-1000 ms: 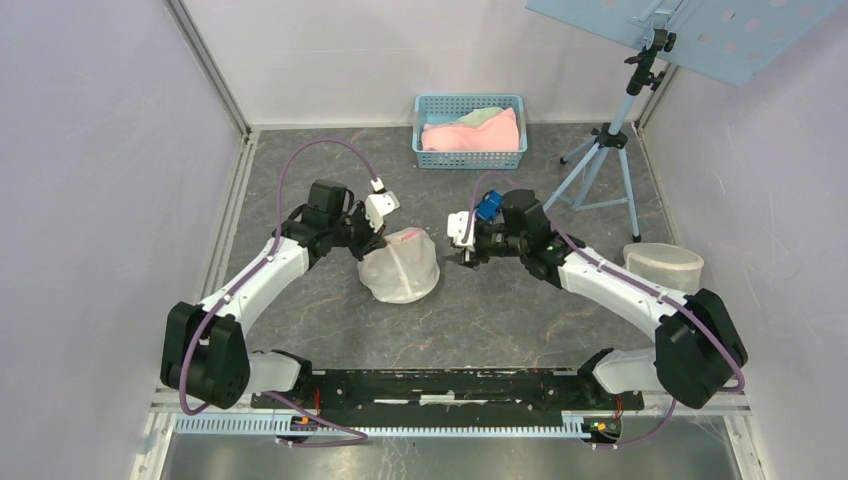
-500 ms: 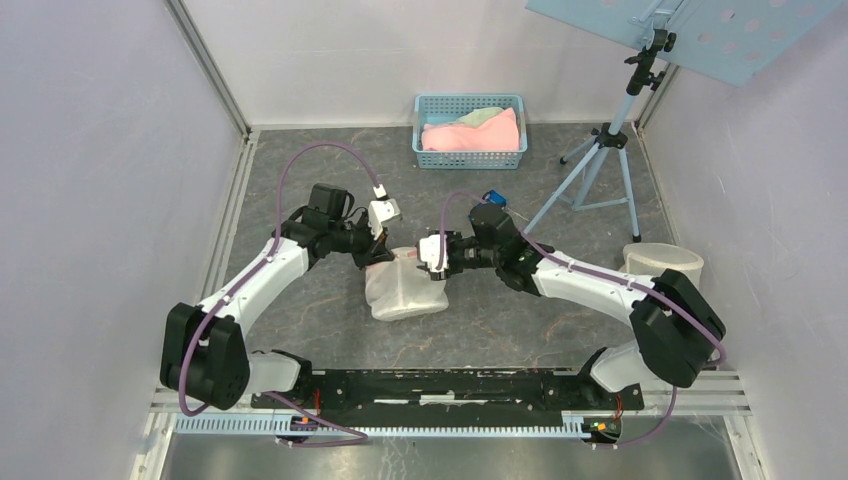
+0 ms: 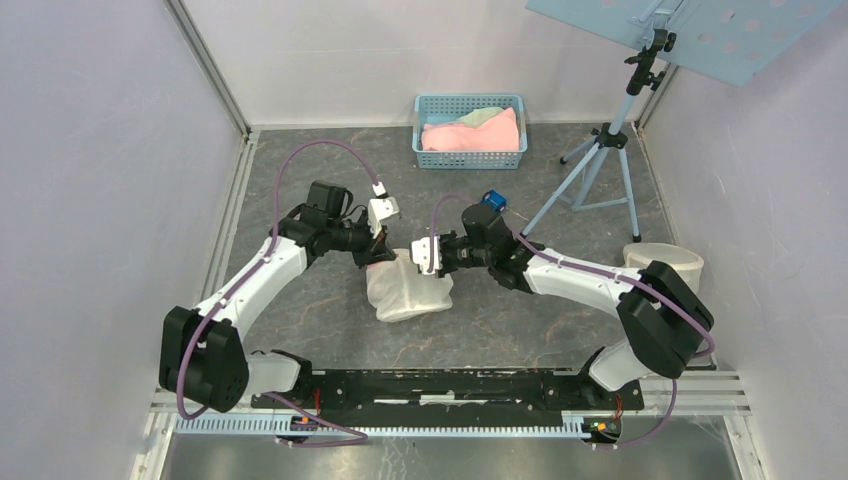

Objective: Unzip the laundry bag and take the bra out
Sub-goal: Adjust the laundry bag at the center of the board.

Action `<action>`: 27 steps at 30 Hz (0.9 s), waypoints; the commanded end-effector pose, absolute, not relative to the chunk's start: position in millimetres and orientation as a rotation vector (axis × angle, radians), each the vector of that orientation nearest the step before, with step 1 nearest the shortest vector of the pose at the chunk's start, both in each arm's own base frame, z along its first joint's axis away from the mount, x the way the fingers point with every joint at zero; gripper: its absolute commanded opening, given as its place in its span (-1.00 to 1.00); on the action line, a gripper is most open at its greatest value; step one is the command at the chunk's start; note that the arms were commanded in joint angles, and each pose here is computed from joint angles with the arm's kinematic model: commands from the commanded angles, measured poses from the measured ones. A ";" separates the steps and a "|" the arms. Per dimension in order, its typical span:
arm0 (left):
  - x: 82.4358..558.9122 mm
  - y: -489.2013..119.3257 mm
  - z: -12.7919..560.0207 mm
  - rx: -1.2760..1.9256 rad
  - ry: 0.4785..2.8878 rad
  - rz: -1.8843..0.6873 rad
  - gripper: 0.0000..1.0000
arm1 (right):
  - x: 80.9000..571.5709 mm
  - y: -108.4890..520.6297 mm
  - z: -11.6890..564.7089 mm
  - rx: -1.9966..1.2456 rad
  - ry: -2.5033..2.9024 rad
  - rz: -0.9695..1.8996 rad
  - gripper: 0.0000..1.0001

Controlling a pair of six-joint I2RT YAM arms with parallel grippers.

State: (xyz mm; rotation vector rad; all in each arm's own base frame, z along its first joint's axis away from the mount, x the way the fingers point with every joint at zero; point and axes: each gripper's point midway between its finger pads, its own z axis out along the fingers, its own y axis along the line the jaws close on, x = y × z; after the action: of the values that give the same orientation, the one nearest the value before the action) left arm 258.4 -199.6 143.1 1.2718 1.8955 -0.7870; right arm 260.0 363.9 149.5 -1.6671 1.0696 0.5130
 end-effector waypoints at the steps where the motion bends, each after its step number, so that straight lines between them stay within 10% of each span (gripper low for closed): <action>1: 261.4 -208.4 185.1 1.290 1.752 -0.797 -0.75 | 271.3 369.7 168.8 -1.655 1.033 0.455 -0.63; 8: 264.7 -195.6 211.7 1.066 1.816 -0.883 0.11 | 274.2 374.8 203.3 -1.613 1.082 0.506 -1.00; 27: 242.2 -191.0 184.5 0.925 1.751 -0.943 0.37 | 240.4 367.0 177.7 -1.481 1.362 0.873 -1.00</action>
State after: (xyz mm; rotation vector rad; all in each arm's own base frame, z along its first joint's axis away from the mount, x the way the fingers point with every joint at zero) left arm 241.7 -179.3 167.1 0.8986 1.8545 -0.8814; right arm 251.9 362.8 163.3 -1.5441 1.3524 0.7490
